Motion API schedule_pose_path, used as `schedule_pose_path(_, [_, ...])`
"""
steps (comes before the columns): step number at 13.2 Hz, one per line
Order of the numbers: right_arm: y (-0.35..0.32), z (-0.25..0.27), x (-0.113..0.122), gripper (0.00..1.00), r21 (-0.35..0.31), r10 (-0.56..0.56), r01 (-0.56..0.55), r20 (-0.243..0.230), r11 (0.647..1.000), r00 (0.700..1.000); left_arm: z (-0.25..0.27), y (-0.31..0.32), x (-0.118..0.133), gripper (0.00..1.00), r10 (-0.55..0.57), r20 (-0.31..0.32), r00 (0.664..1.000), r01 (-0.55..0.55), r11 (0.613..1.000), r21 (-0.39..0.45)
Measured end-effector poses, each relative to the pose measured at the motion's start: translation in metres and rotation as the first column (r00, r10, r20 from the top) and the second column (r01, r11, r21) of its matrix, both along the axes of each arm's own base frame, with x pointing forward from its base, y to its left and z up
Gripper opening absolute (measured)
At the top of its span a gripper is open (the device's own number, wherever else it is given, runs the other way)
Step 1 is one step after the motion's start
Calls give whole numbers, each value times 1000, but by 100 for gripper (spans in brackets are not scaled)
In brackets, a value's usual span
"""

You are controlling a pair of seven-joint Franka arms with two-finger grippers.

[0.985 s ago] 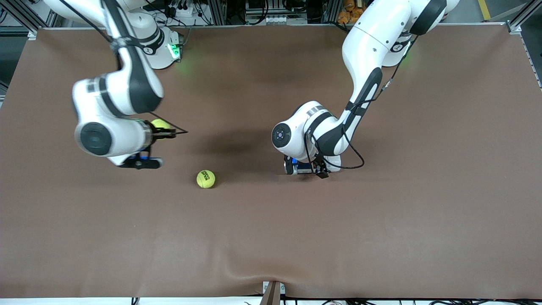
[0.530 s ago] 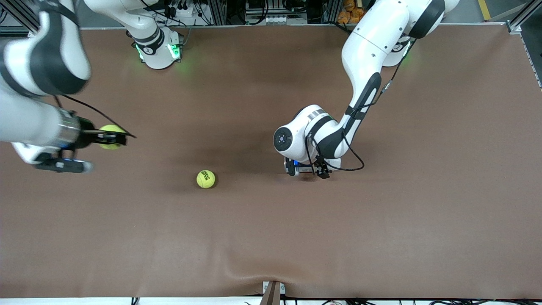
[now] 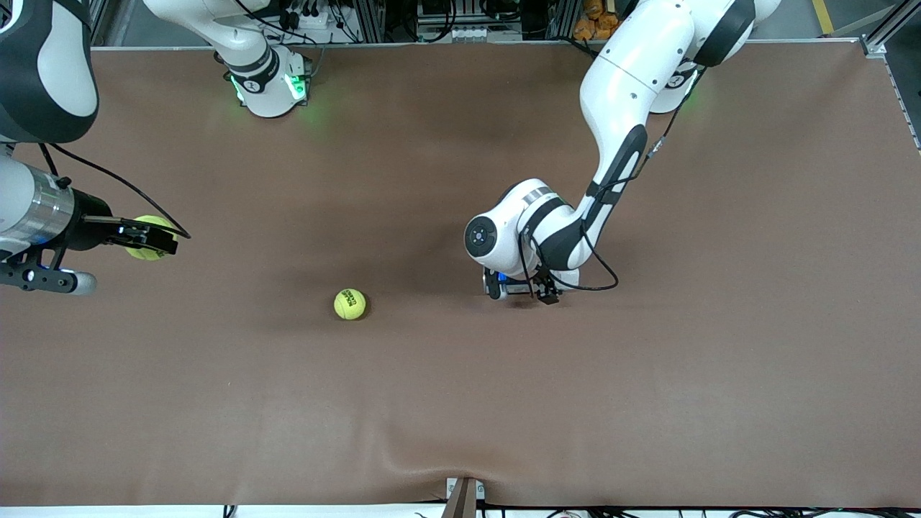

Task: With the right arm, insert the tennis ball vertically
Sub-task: 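Lift the can with the left gripper and tilt it upright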

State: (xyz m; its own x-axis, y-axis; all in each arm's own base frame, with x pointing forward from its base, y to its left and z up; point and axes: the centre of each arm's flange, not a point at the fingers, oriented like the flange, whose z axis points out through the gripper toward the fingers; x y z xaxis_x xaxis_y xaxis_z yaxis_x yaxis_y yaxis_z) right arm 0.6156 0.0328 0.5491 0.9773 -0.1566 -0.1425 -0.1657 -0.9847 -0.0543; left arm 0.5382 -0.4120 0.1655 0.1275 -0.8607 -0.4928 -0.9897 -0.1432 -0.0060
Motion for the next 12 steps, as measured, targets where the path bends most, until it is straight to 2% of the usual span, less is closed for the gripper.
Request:
schedule_pose_path(1, [0,0,0,67,0,1,-1,2,1000,1000,0,0,0,89,-6,0,1000,6,1000,-3])
schedule_pose_path(2, [1,0,1,67,0,1,-1,6,1000,1000,1,-1,1,77,-17,-2,1000,17,1000,-6])
schedule_pose_path(5, [1,1,1,67,1,1,-1,8,1000,1000,1,-1,1,74,-29,-7,1000,28,1000,-8])
schedule_pose_path(6, [1,1,1,67,1,2,-2,8,1000,1000,2,-2,2,69,-32,-8,999,32,999,-9])
schedule_pose_path(8, [2,0,1,67,1,2,-2,8,1000,1000,3,-2,2,67,-33,-8,999,33,999,-10])
schedule_pose_path(12, [2,0,1,67,1,3,-3,7,1000,1000,11,-6,10,67,-33,21,999,34,998,-46])
